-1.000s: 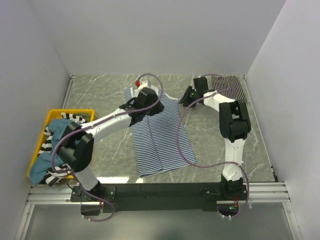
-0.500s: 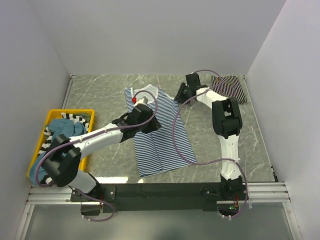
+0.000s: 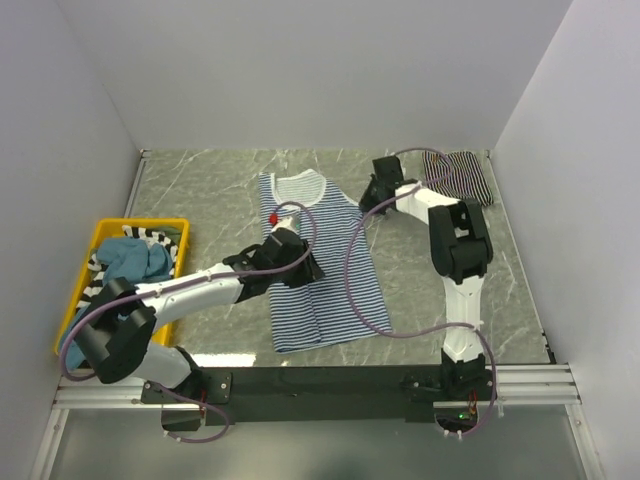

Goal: Fold and stack the tank tops
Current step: Fold the tank top

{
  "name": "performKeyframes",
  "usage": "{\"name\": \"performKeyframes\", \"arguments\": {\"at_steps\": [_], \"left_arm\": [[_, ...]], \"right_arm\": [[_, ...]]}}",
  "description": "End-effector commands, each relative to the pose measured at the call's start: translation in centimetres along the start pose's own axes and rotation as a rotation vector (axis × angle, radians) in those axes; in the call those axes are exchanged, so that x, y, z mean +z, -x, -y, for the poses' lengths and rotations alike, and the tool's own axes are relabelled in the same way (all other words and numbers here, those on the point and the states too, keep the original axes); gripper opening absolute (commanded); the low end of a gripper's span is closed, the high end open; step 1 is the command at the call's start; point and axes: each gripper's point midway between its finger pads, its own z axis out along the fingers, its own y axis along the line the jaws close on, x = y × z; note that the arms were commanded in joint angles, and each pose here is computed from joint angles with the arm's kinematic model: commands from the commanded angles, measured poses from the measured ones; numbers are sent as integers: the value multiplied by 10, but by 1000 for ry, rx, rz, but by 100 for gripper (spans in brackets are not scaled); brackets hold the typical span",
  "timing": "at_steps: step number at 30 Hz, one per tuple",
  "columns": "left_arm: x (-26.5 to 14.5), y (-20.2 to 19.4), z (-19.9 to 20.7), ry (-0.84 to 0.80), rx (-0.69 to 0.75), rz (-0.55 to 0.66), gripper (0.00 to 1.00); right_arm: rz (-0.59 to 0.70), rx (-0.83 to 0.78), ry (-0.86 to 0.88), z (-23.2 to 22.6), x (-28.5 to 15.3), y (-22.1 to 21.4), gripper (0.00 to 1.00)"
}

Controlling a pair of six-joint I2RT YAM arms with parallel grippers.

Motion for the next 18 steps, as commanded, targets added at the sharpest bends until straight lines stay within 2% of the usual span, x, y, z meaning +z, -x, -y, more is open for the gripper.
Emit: {"name": "performKeyframes", "arguments": {"at_steps": [1, 3, 4, 10, 11, 16, 18], "left_arm": [[-3, -16, 53, -170, 150, -46, 40], [-2, -30, 68, -198, 200, -59, 41], [-5, -45, 83, -250, 240, -69, 42], [-6, -104, 113, -319, 323, -152, 43], [-7, -113, 112, -315, 336, -173, 43], [1, -136, 111, -221, 380, -130, 44], [3, -151, 104, -194, 384, -149, 45]], "right_arm": [[10, 45, -124, 47, -20, -18, 0], [32, 70, -94, 46, -35, -19, 0], [9, 88, -90, 57, -36, -32, 0], [-8, 150, -11, 69, -62, -54, 0], [-1, 158, 4, 68, -67, -52, 0], [-13, 190, 51, 76, -73, -44, 0], [-17, 190, 126, 65, -75, -39, 0]]}}
